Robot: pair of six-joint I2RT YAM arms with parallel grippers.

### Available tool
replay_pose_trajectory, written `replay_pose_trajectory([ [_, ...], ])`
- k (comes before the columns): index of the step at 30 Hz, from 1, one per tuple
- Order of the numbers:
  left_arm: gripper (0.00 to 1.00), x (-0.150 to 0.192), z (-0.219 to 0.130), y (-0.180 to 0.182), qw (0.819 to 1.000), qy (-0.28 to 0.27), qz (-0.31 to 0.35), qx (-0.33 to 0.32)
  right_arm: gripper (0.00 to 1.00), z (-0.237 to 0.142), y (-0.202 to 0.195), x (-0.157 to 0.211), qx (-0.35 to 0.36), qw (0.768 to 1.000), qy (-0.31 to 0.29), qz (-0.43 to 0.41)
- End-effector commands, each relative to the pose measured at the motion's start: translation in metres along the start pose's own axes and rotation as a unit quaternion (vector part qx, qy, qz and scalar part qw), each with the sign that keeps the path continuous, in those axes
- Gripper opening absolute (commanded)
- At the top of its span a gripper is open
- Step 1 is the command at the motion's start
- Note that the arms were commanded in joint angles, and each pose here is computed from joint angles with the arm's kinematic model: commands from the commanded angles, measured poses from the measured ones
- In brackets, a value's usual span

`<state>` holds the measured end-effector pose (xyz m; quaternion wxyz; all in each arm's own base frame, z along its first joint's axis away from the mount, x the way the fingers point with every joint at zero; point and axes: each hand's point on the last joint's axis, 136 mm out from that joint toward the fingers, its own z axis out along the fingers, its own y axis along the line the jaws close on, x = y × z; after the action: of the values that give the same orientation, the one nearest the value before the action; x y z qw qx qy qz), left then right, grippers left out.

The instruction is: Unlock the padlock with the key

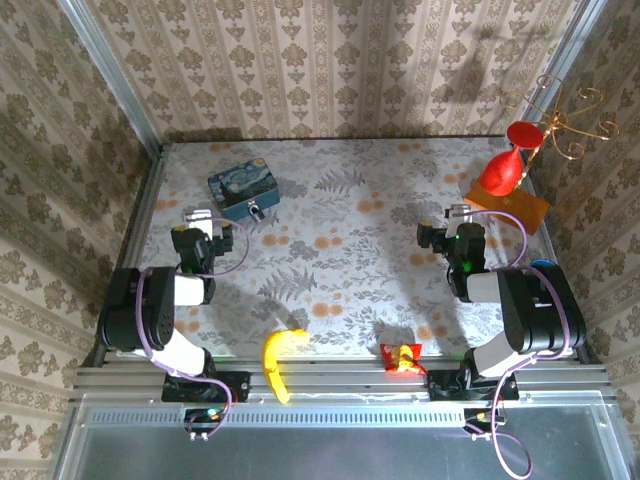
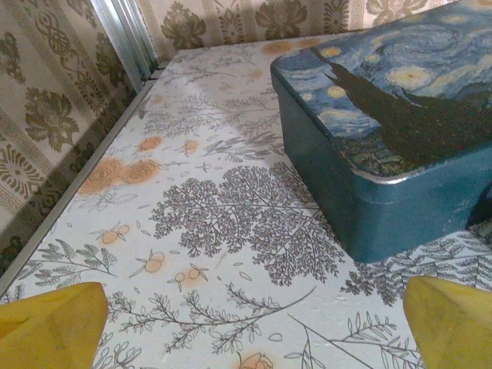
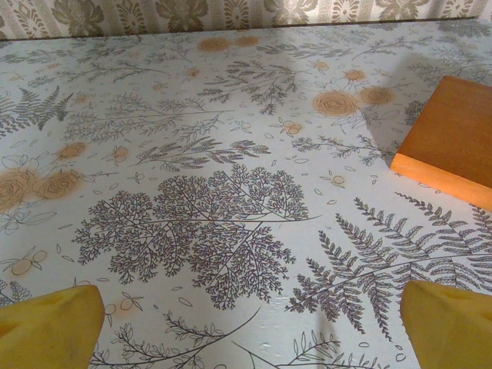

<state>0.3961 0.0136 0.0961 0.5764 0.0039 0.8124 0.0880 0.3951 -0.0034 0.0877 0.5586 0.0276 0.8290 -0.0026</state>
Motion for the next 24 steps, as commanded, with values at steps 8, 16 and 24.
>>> replay_pose_trajectory([
  [8, 1.00, -0.051, -0.025, 0.026, 0.998, -0.010, -0.042, -0.042, 1.00, -0.005, -0.007, -0.031, 0.035, 0.998, 0.052, 0.016],
  [16, 1.00, -0.093, -0.036, 0.022, 0.993, -0.024, -0.111, -0.008, 1.00, -0.034, -0.037, -0.036, 0.137, 0.983, 0.083, 0.086],
  [24, 1.00, -0.100, -0.046, 0.010, 0.984, -0.016, -0.174, 0.033, 0.93, -0.078, -0.055, -0.002, 0.221, 0.942, 0.203, 0.153],
])
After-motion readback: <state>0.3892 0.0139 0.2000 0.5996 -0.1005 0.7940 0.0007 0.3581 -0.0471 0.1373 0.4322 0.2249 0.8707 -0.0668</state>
